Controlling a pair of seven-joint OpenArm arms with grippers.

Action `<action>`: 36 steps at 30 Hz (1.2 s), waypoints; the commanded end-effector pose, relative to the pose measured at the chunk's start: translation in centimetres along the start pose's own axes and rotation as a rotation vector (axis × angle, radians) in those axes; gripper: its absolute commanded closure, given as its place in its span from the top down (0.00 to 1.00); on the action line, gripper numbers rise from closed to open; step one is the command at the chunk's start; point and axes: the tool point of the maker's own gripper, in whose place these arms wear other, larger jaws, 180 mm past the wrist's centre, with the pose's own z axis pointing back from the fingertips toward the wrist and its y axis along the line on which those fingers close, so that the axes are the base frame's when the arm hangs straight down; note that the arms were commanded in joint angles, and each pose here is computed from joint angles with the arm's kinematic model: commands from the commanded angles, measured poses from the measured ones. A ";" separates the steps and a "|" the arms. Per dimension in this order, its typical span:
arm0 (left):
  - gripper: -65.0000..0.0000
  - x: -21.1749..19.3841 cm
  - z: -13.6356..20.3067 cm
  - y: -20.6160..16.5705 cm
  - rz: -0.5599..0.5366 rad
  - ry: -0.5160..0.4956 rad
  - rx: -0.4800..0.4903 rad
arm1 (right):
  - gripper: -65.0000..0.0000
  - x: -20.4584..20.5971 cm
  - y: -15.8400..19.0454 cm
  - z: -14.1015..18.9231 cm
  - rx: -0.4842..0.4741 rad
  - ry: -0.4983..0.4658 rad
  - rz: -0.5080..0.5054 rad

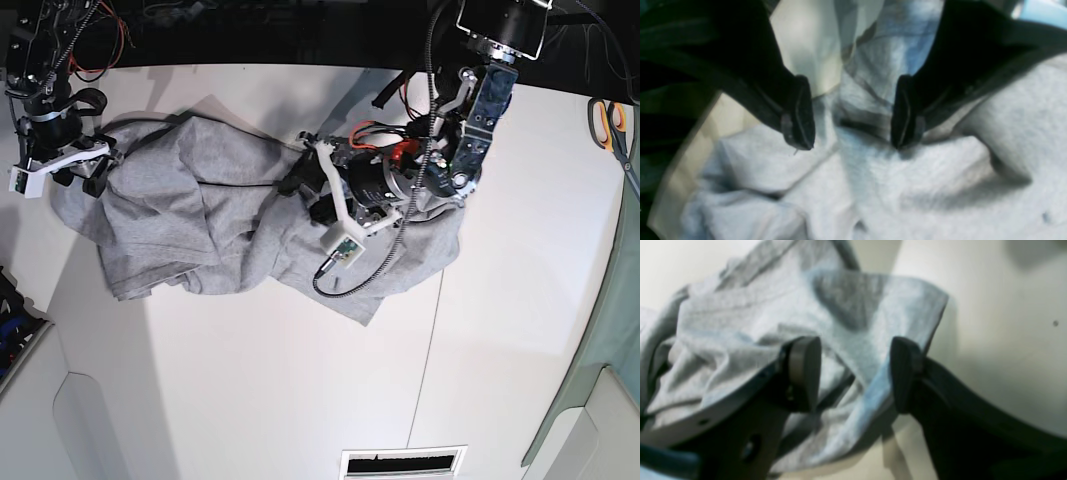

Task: Layout the t-shirt on the table in an organized manner, then fold the t-shirt properly
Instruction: 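Regrasp the shirt with the left gripper and drag it away from the right gripper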

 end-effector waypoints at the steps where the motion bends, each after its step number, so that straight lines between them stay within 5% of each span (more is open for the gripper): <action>1: 0.61 1.8 0.0 0.2 -0.019 -0.058 0.013 | 0.51 1.1 -0.1 0.1 0.001 -0.027 0.005; 4: 0.58 1.4 -0.3 1.1 -0.043 -0.057 0.070 | 0.51 -0.1 -0.4 0.3 -0.004 0.020 0.006; 5: 0.49 1.3 -0.3 1.3 -0.041 -0.053 0.083 | 0.51 -0.5 -0.5 0.5 -0.007 0.028 0.006; 8: 0.03 1.1 -0.3 1.8 -0.051 -0.041 0.109 | 0.51 -1.8 -1.0 1.0 -0.021 0.056 0.005; 9: 0.00 1.2 -0.3 1.9 -0.053 -0.043 0.110 | 0.51 -2.2 -1.2 1.1 -0.026 0.065 0.005; 31: 0.00 14.2 7.2 9.6 -0.221 -0.275 0.292 | 0.51 -2.6 -5.2 1.8 -0.138 0.029 -0.062; 36: 0.00 14.4 7.2 9.7 -0.223 -0.277 0.293 | 0.51 -3.5 -3.9 -0.6 -0.051 0.050 -0.089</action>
